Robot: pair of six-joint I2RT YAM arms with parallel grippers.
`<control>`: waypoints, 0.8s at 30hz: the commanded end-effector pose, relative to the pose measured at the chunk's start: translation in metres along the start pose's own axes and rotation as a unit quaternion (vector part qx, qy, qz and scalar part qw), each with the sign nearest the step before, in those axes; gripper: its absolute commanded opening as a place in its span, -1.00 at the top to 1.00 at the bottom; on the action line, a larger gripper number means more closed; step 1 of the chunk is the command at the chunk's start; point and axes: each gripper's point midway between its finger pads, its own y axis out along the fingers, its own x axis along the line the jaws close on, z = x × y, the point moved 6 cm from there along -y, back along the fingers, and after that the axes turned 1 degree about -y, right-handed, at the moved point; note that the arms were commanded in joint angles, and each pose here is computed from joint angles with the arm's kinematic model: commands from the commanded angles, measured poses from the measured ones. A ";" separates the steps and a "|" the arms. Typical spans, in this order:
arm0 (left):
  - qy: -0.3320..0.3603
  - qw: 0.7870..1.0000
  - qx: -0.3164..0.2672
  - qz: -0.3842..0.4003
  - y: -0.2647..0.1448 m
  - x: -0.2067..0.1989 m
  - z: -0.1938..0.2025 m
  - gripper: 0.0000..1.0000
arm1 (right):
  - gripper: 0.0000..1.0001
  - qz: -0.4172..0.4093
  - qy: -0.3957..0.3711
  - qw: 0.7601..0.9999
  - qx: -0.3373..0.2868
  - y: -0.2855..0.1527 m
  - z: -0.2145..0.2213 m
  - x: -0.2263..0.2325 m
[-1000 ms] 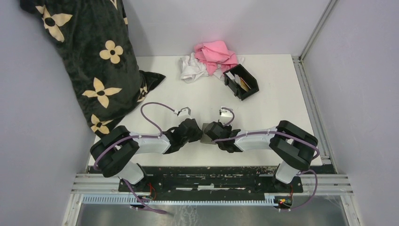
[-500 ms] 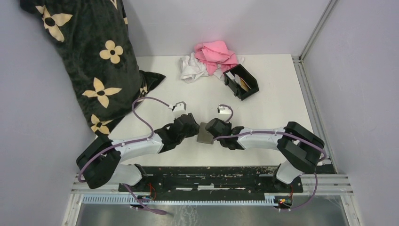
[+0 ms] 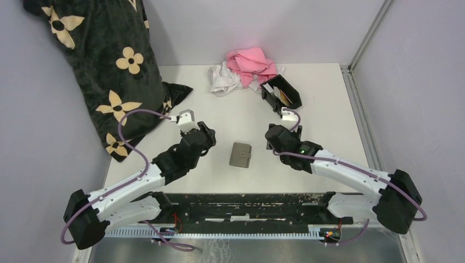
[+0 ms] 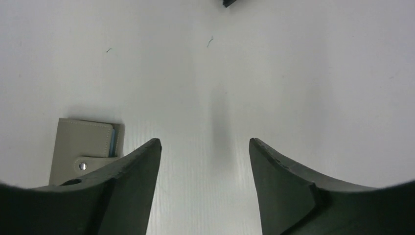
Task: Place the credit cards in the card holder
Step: Reset both arms
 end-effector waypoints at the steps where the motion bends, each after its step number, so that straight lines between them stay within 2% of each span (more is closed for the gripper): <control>1: 0.028 0.996 -0.081 -0.036 -0.010 0.017 -0.033 -0.06 | -0.56 0.047 -0.009 0.998 -0.038 -0.022 -0.022 -0.029; 4: 0.042 0.991 -0.109 -0.062 -0.011 0.027 -0.039 -0.26 | -0.73 0.079 0.005 0.996 -0.044 -0.029 -0.022 -0.045; 7: 0.062 0.988 -0.117 -0.080 -0.008 0.033 -0.039 -0.34 | -0.85 0.108 0.008 0.993 -0.045 -0.036 -0.020 -0.058; 9: 0.056 0.984 -0.130 -0.106 -0.005 0.040 -0.039 -0.52 | -0.96 0.124 0.006 0.991 -0.046 -0.039 -0.018 -0.066; 12: 0.022 0.980 -0.153 -0.126 -0.004 0.046 -0.038 -0.84 | -1.00 0.140 0.001 0.989 -0.047 -0.042 -0.016 -0.074; 15: 0.011 0.977 -0.180 -0.111 -0.005 0.051 -0.037 -0.98 | -1.00 0.148 -0.002 0.988 -0.049 -0.044 -0.015 -0.079; 21: 0.005 0.969 -0.233 -0.084 -0.012 0.063 -0.040 -0.98 | -0.99 0.159 -0.004 0.986 -0.058 -0.043 -0.016 -0.082; 24: 0.004 0.967 -0.240 -0.082 -0.013 0.066 -0.039 -0.98 | -0.99 0.163 -0.010 0.985 -0.060 -0.041 -0.016 -0.081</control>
